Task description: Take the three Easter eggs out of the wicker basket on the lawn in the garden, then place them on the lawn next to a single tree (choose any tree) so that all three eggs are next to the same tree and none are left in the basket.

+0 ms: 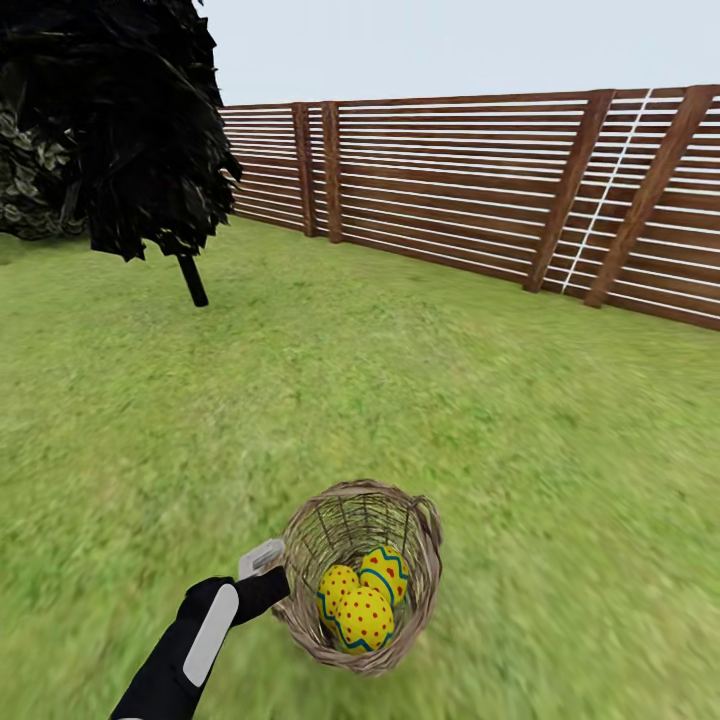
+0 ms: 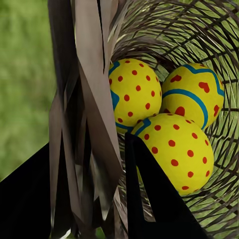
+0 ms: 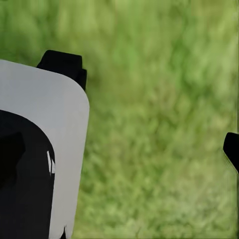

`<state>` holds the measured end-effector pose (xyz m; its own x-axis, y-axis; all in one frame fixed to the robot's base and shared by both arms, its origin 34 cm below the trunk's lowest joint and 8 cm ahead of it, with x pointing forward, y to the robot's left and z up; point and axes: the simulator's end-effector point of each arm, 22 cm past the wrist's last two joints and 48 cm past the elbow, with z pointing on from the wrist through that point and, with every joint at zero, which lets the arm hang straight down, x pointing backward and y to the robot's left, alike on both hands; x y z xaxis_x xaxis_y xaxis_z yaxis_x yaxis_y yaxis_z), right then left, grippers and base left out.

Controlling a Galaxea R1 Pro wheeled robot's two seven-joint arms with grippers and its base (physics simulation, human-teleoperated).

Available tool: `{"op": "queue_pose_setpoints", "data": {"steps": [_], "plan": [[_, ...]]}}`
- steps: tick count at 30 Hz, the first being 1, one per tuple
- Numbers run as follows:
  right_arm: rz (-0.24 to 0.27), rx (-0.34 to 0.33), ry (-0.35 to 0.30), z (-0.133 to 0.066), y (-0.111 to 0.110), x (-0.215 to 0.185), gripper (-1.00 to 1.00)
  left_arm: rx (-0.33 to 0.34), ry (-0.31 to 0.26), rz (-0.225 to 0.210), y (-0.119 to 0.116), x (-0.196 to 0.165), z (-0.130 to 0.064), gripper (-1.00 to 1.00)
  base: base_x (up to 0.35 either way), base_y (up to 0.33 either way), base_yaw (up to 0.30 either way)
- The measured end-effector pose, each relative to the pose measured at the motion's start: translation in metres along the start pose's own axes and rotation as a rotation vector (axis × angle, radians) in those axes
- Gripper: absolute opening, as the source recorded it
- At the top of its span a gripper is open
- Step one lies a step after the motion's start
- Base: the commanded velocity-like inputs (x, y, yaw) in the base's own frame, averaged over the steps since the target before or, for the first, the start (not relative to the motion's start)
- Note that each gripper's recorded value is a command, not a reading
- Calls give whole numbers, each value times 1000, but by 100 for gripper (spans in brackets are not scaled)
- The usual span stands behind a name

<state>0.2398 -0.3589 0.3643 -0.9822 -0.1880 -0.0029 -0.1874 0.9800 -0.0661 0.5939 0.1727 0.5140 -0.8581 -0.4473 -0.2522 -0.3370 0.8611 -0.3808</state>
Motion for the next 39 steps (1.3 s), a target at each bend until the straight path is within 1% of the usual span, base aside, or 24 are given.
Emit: {"op": "queue_pose_setpoints", "data": {"steps": [39], "plan": [[0, 0, 0, 0, 0, 0, 100, 0, 0, 0, 0, 0, 0, -100, 0, 0, 291]]}}
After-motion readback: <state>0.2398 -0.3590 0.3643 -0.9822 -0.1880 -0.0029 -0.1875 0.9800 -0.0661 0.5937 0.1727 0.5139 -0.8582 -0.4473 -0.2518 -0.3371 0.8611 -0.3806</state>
